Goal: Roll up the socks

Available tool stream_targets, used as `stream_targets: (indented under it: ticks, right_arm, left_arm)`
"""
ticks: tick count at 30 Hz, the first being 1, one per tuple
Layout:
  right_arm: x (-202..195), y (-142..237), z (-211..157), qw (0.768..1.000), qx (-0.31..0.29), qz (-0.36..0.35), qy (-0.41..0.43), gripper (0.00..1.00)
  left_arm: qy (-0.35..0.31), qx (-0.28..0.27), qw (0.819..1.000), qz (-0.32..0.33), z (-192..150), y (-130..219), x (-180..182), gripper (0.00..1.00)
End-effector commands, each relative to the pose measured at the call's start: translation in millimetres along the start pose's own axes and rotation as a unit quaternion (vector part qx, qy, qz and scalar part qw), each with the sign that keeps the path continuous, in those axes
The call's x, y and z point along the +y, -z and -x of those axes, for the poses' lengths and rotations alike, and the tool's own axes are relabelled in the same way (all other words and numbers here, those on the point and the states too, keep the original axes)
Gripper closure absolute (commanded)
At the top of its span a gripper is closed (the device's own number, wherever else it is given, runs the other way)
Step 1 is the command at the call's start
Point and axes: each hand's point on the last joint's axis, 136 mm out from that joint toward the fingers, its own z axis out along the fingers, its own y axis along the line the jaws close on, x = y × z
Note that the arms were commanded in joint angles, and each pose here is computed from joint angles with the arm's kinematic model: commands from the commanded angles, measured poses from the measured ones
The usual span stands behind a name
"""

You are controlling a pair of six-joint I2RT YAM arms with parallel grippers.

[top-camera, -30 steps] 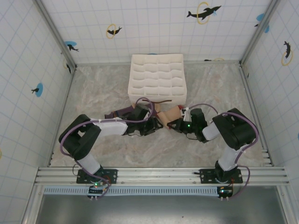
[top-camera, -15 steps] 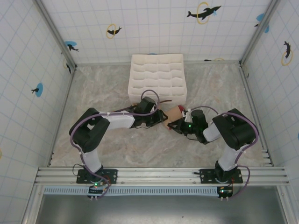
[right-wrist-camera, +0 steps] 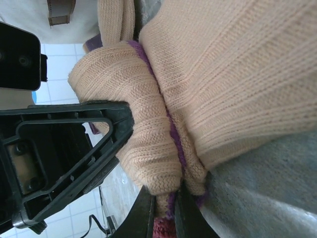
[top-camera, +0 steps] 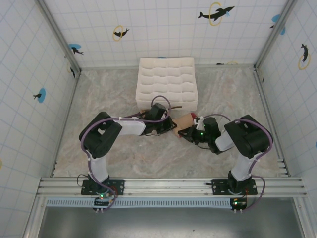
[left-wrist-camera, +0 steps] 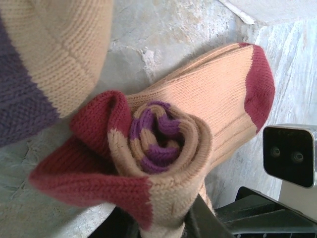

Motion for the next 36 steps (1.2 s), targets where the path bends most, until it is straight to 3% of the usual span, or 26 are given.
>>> stream_targets:
  ticks: [1,4,7,10,13,21,31,36]
  right_arm:
    - [-30.9,8.3,-11.9,0.998,0.007,-0.061,-0.011,0.86]
    - [-26.6,17.0,-8.8,0.995,-0.003,-0.087,0.048,0.69]
    - [-20.8,27.6,-1.4,0.985,-0.019,-0.130,0.116,0.49]
    - [-10.8,39.7,7.7,0.969,-0.047,-0.162,0.181,0.38]
    - [2.9,48.1,11.1,0.946,-0.067,-0.188,0.256,0.35]
    - [32.0,50.1,-3.7,0.857,-0.088,-0.232,0.451,0.23]
    - [43.2,21.8,-51.9,0.726,-0.067,-0.266,0.630,0.24]
    - [41.3,8.2,-56.5,0.681,-0.069,-0.295,0.666,0.27]
  left_arm:
    - [0.023,0.025,0.998,0.053,-13.5,-8.3,32.2,0.92]
    - [0.023,0.033,0.998,0.049,-16.7,-4.8,28.9,1.00]
    - [0.024,0.045,0.998,0.045,-24.8,1.0,29.5,1.00]
    - [0.023,0.053,0.997,0.045,-35.0,6.5,31.0,1.00]
    - [0.024,0.071,0.996,0.041,-49.7,9.6,30.5,1.00]
    - [0.052,0.080,0.995,0.038,-73.0,19.7,38.4,1.00]
    - [0.060,0.083,0.994,0.036,-82.2,22.2,42.3,1.00]
    - [0.060,0.086,0.994,0.035,-84.1,22.2,43.3,1.00]
